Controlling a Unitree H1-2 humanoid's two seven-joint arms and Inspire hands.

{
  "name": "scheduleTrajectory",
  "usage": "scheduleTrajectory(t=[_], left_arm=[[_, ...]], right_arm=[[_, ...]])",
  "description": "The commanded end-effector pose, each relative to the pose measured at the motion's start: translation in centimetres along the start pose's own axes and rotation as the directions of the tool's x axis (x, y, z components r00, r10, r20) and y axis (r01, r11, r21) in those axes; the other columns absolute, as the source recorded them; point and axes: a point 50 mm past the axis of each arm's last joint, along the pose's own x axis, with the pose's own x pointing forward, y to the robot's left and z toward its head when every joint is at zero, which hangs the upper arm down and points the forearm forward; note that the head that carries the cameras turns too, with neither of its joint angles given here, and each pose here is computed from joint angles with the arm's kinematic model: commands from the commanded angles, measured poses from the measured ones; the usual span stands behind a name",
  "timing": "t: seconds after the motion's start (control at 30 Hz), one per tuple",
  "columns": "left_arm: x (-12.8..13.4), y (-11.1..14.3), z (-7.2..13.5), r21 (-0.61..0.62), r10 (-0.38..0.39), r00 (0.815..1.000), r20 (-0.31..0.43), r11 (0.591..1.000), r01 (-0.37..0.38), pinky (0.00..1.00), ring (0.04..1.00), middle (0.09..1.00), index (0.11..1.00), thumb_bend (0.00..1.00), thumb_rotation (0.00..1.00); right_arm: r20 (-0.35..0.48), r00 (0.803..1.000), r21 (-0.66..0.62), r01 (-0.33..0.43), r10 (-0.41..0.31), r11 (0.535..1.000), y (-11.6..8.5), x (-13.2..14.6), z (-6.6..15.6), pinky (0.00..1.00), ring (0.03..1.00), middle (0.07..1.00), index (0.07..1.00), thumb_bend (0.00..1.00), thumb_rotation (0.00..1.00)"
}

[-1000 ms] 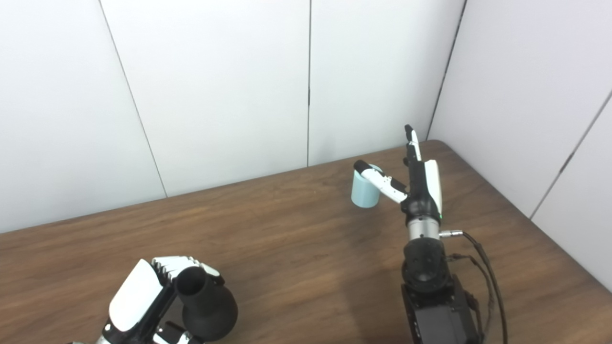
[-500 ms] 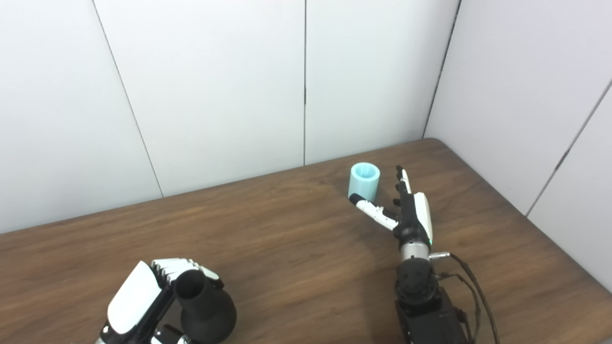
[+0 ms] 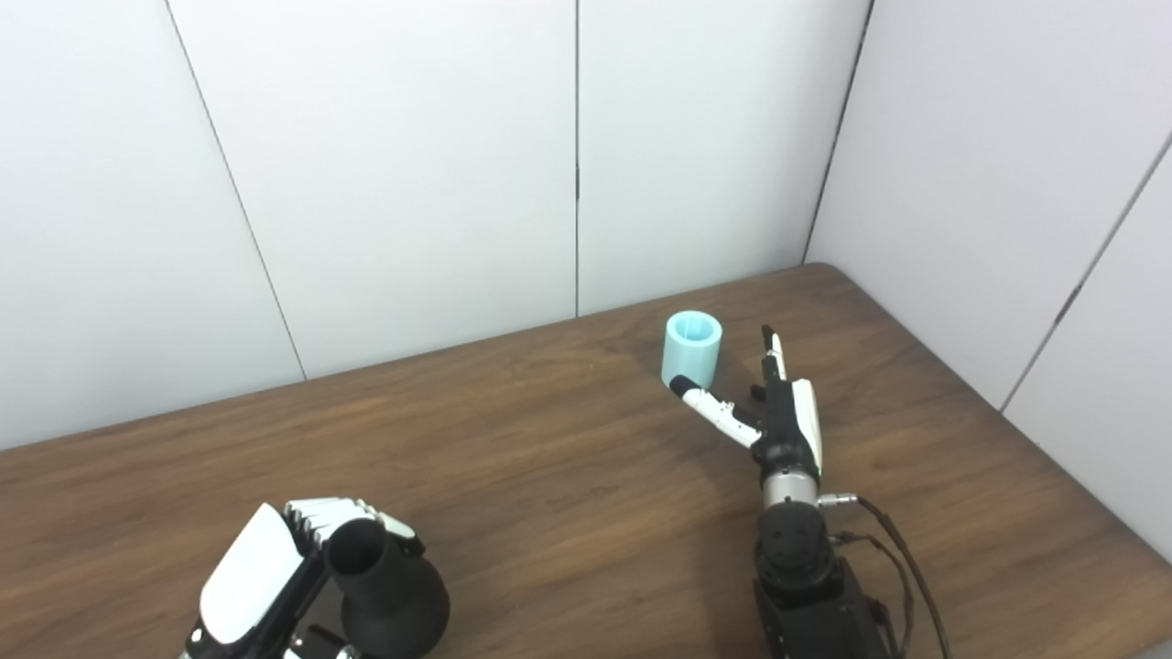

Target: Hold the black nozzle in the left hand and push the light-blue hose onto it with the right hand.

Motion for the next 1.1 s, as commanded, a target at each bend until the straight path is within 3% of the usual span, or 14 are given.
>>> scheduleTrajectory(t=[0.0, 0.1, 0.27, 0.4, 0.47, 0.6, 0.73, 0.8, 0.83, 0.87, 0.97, 1.0, 1.07], left_arm=[[-7.8, -4.9, 1.9, -0.128, -0.12, 0.982, -0.149, 0.987, 0.101, 0.35, 0.481, 0.477, 0.502, 0.52, 0.0], [-7.9, -4.9, 2.1, -0.134, -0.139, 0.98, -0.142, 0.984, 0.121, 0.36, 0.485, 0.477, 0.501, 0.52, 0.0], [-8.2, -4.8, 2.5, -0.148, -0.156, 0.977, -0.147, 0.98, 0.134, 0.36, 0.493, 0.481, 0.496, 0.52, 0.0], [-8.5, -4.8, 2.7, -0.157, -0.152, 0.976, -0.159, 0.979, 0.127, 0.36, 0.492, 0.481, 0.496, 0.52, 0.0], [-8.5, -4.7, 2.8, -0.158, -0.154, 0.975, -0.159, 0.979, 0.128, 0.36, 0.491, 0.48, 0.498, 0.52, 0.0], [-8.6, -4.6, 3.0, -0.17, -0.158, 0.973, -0.167, 0.977, 0.13, 0.36, 0.492, 0.478, 0.501, 0.52, 0.0], [-8.8, -4.6, 3.1, -0.177, -0.161, 0.971, -0.176, 0.976, 0.13, 0.35, 0.486, 0.473, 0.508, 0.52, 0.0], [-8.8, -4.6, 3.2, -0.181, -0.164, 0.97, -0.178, 0.975, 0.131, 0.35, 0.484, 0.474, 0.509, 0.52, 0.0], [-8.8, -4.7, 3.2, -0.181, -0.166, 0.97, -0.179, 0.974, 0.133, 0.35, 0.484, 0.473, 0.509, 0.52, 0.0], [-8.8, -4.7, 3.2, -0.181, -0.167, 0.969, -0.179, 0.974, 0.135, 0.35, 0.484, 0.474, 0.509, 0.52, 0.0], [-8.8, -4.7, 3.2, -0.177, -0.166, 0.97, -0.179, 0.975, 0.135, 0.36, 0.487, 0.475, 0.507, 0.52, 0.0], [-8.7, -4.7, 3.2, -0.178, -0.167, 0.97, -0.18, 0.975, 0.135, 0.36, 0.487, 0.476, 0.505, 0.52, 0.0], [-8.7, -4.7, 3.1, -0.178, -0.166, 0.97, -0.181, 0.975, 0.133, 0.36, 0.487, 0.477, 0.504, 0.52, 0.0]], right_arm=[[0.098, 0.995, 0.002, 0.018, -0.018, 1.0, -0.3, 1.9, 2.3, 0.87, 0.937, 0.974, 0.984, 0.95, 0.51], [0.102, 0.995, -0.009, 0.01, -0.009, 1.0, -0.1, 2.6, 2.4, 0.84, 0.917, 0.958, 0.964, 0.91, 0.46], [0.089, 0.996, -0.019, 0.012, -0.01, 1.0, 0.4, 3.9, 2.4, 0.78, 0.883, 0.935, 0.943, 0.92, 0.46], [0.066, 0.998, 0.018, 0.012, -0.013, 1.0, 0.7, 4.6, 2.2, 0.62, 0.785, 0.856, 0.949, 0.97, 0.47], [0.049, 0.999, 0.057, 0.01, -0.013, 0.998, 0.8, 4.8, 2.2, 0.64, 0.801, 0.867, 0.951, 0.97, 0.46], [0.023, 1.0, 0.093, 0.006, -0.008, 0.996, 1.2, 5.0, 2.5, 0.81, 0.928, 0.968, 0.954, 1.0, 0.47], [0.021, 1.0, 0.1, -0.009, 0.007, 0.995, 1.7, 5.3, 3.1, 0.75, 0.89, 0.928, 0.956, 1.0, 0.47], [0.036, 0.999, 0.09, -0.018, 0.015, 0.996, 2.0, 5.5, 3.3, 0.8, 0.915, 0.952, 0.953, 1.0, 0.47], [0.039, 0.999, 0.078, -0.019, 0.016, 0.997, 2.1, 5.6, 3.5, 0.78, 0.891, 0.927, 0.946, 1.0, 0.47], [0.042, 0.999, 0.063, -0.027, 0.024, 0.998, 2.3, 5.6, 3.6, 0.69, 0.821, 0.861, 0.933, 1.0, 0.47], [0.064, 0.997, 0.042, -0.05, 0.047, 0.998, 2.8, 5.5, 4.0, 0.74, 0.871, 0.915, 0.927, 0.99, 0.44], [0.072, 0.996, 0.037, -0.056, 0.053, 0.998, 3.0, 5.4, 4.0, 0.67, 0.815, 0.871, 0.922, 0.99, 0.43], [0.081, 0.994, 0.02, -0.071, 0.069, 0.997, 3.2, 5.3, 4.1, 0.69, 0.828, 0.885, 0.924, 1.0, 0.45]])
